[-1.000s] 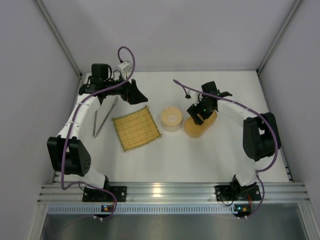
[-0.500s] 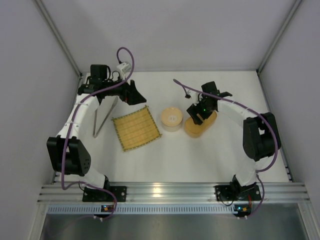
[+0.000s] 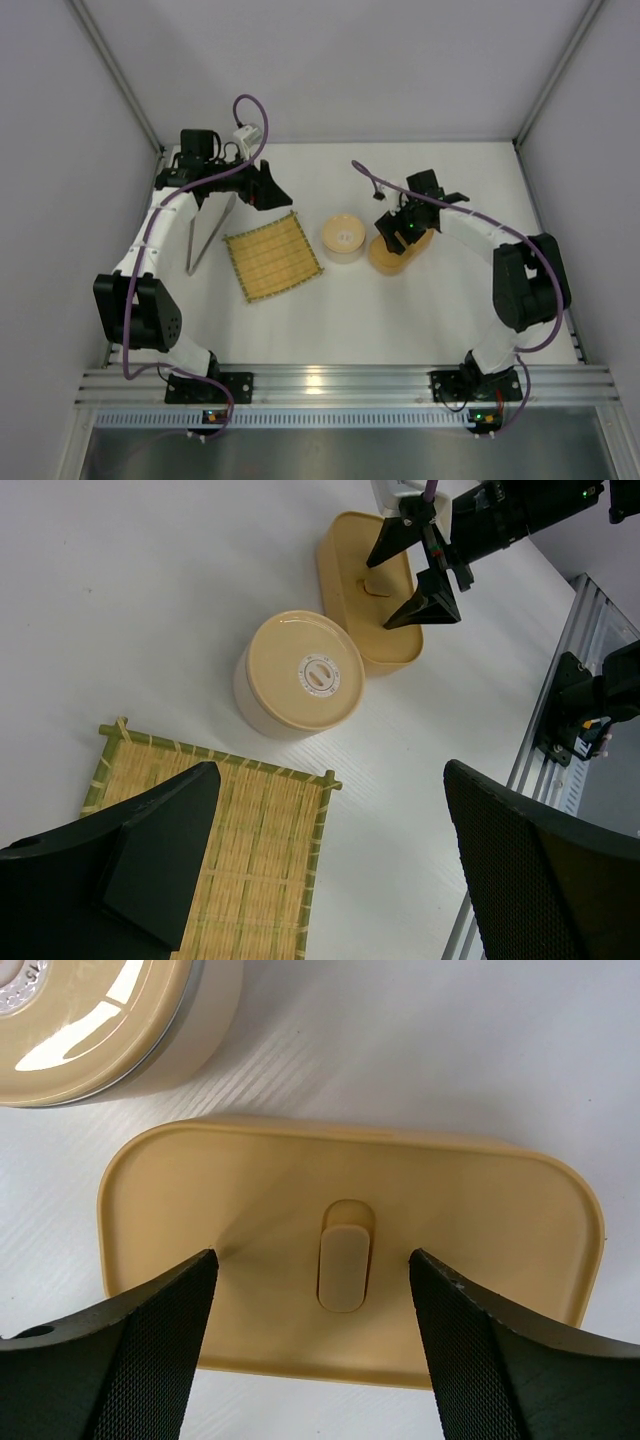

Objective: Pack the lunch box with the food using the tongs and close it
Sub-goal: Close the box lid on the packing box.

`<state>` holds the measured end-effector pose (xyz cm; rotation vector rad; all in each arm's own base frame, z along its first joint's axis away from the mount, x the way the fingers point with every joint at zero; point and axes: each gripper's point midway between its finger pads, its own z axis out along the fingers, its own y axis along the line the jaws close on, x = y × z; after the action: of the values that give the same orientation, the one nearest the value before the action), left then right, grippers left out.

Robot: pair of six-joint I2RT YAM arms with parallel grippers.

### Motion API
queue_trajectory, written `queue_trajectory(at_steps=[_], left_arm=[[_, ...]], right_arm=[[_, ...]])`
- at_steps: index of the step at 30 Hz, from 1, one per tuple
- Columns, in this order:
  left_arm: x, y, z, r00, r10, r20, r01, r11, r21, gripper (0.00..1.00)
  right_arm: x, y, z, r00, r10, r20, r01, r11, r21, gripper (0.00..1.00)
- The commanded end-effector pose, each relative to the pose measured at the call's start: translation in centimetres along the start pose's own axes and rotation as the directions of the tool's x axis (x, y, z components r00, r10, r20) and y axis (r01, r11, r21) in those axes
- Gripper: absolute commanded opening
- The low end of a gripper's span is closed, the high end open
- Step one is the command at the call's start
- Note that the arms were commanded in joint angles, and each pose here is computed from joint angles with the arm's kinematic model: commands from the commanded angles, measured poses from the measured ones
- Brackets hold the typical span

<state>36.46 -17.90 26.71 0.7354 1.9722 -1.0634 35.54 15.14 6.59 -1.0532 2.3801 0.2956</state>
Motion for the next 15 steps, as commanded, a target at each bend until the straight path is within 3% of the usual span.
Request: queue_trajectory(at_steps=[1, 15], left_arm=[[-1.5, -1.1, -1.0, 0.998, 0.051, 0.035, -0.052, 0.999, 0.003, 0.98], [-1.2, -1.2, -0.9, 0.999, 0.043, 0.028, -0.044, 0.999, 0.012, 0.98]], right_arm=[[5.9, 4.4, -0.2, 0.973, 0.102, -0.209, -0.131, 0.983, -0.131, 0.76], [6.5, 2.1, -2.1, 0.970, 0.143, -0.197, -0.169, 0.978, -0.122, 0.68]])
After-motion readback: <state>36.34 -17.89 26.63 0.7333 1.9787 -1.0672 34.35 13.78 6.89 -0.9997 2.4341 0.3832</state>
